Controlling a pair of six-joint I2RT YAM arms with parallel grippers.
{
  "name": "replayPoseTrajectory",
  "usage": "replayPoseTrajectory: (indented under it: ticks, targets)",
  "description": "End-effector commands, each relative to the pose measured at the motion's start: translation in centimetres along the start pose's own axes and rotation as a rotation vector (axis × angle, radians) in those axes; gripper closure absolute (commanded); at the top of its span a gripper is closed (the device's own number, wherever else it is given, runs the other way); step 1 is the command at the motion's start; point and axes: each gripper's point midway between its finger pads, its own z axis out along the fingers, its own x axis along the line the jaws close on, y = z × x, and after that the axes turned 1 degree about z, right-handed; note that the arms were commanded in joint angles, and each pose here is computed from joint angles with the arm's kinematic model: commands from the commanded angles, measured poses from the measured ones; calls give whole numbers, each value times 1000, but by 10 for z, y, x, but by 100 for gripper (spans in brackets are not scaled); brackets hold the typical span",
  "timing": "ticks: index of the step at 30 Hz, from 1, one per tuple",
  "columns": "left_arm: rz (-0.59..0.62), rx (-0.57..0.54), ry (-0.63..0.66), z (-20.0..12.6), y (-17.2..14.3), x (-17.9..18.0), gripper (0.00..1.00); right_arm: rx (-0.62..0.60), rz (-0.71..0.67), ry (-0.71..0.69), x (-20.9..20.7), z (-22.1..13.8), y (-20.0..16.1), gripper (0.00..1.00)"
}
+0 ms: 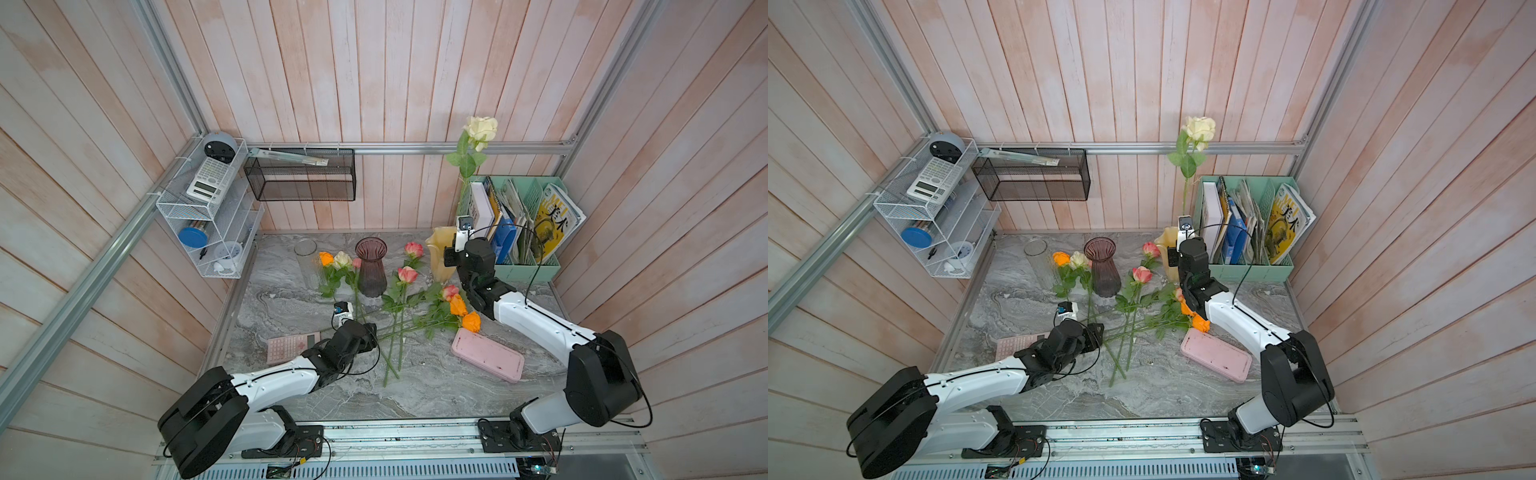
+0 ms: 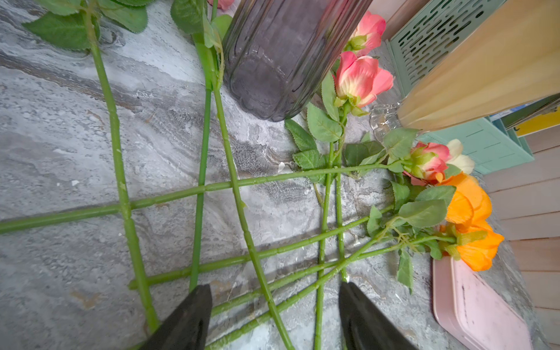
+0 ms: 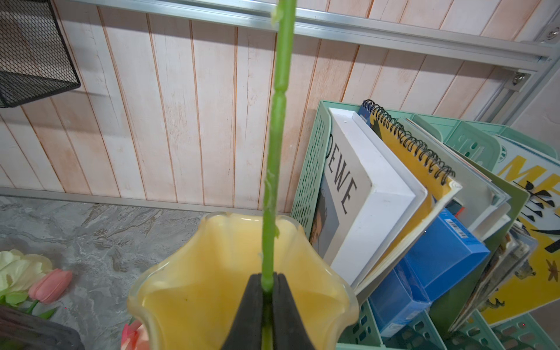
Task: Arrange the flowers in different vases according to their colors
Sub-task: Insert the flower into the vase.
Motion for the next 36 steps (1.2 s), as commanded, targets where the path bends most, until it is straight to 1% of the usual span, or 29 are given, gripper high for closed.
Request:
replayPoseTrajectory:
  ticks: [1, 9, 11, 17, 19, 22, 23, 24, 26, 28, 32, 36]
  targets:
    - [-2, 9, -8, 2, -4, 1, 28, -5, 21, -7, -4, -5, 0, 93]
    - [0, 16, -3, 3, -6, 2, 28, 20, 21, 0, -3, -7, -12, 74]
    - [1, 19, 1, 3, -7, 3, 28, 16, 24, -1, -4, -9, -11, 62]
    - [1, 14, -2, 3, -5, 2, 28, 15, 33, 11, -4, -15, -10, 59]
    - [4, 14, -9, 3, -4, -1, 28, 14, 40, 19, -5, -20, -8, 56]
    - [36, 16, -25, 3, 2, -10, 28, 4, 47, 36, -7, -36, 1, 41]
    - [59, 11, -31, 3, 6, -15, 28, 7, 55, 38, -9, -43, 3, 36]
    - [81, 6, -47, 2, 11, -22, 28, 13, 69, 48, -11, -50, 3, 34]
    - [136, 0, -79, 1, 21, -36, 27, 42, 86, 60, -14, -63, 0, 31]
    - [200, 18, -94, 3, 28, -50, 27, 84, 99, 65, -19, -76, -9, 31]
    - [352, 108, -130, 11, 27, -74, 27, 155, 133, 89, -25, -101, -30, 30]
    - [515, 234, -113, 21, 19, -82, 26, 216, 180, 117, -29, -126, -50, 30]
